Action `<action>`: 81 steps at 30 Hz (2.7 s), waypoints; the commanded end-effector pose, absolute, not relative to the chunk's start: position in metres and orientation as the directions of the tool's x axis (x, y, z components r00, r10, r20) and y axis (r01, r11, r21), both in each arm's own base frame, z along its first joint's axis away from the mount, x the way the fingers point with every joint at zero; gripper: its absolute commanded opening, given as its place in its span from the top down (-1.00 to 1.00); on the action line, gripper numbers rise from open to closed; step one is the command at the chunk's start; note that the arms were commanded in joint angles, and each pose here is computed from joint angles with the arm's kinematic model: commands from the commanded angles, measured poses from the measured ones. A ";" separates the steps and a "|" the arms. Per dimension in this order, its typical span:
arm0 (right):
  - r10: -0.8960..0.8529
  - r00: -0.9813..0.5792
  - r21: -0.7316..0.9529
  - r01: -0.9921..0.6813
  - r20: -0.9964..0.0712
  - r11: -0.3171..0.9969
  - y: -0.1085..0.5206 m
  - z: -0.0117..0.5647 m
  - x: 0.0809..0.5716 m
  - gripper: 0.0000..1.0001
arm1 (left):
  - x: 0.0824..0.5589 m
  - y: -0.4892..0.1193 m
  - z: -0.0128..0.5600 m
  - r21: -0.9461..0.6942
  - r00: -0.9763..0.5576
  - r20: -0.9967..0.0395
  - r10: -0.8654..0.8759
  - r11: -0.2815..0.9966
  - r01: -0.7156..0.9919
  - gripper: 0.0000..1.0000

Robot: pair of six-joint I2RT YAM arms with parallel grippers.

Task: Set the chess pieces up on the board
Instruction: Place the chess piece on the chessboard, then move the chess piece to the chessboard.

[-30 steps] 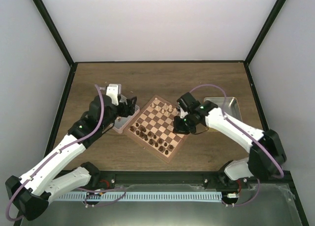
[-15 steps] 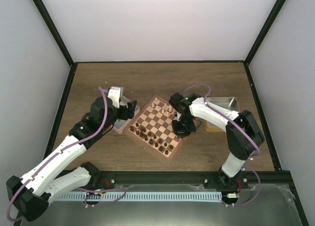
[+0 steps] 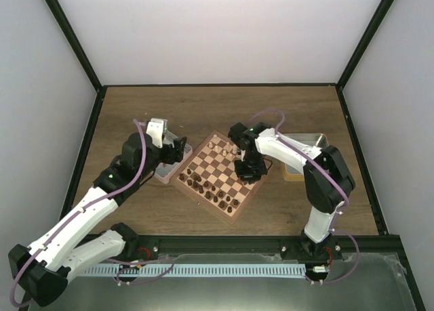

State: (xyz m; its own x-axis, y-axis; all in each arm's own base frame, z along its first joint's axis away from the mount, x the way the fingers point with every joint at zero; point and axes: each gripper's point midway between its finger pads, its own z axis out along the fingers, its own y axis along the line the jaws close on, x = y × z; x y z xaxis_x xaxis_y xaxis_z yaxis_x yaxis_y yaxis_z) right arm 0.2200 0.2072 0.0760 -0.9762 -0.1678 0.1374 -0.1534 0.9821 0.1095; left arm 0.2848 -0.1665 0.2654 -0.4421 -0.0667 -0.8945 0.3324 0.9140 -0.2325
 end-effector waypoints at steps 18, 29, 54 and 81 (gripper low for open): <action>-0.151 -0.988 0.128 -0.151 -0.005 0.980 0.214 0.088 0.250 0.29 | 0.288 -0.166 0.264 -0.241 -0.434 -0.898 -0.075 0.908 0.343 -0.69; -0.109 -0.993 0.104 -0.112 -0.037 0.988 0.208 0.070 0.254 0.43 | 0.289 -0.165 0.263 -0.242 -0.434 -0.897 -0.078 0.910 0.337 -0.69; 0.047 -0.961 -0.040 0.060 -0.273 0.997 0.172 0.077 0.301 0.73 | 0.290 -0.165 0.258 -0.247 -0.446 -0.892 -0.077 0.909 0.337 -0.69; 0.027 -0.955 -0.009 0.031 -0.295 0.999 0.173 0.070 0.322 0.39 | 0.292 -0.165 0.252 -0.243 -0.460 -0.885 -0.068 0.911 0.333 -0.70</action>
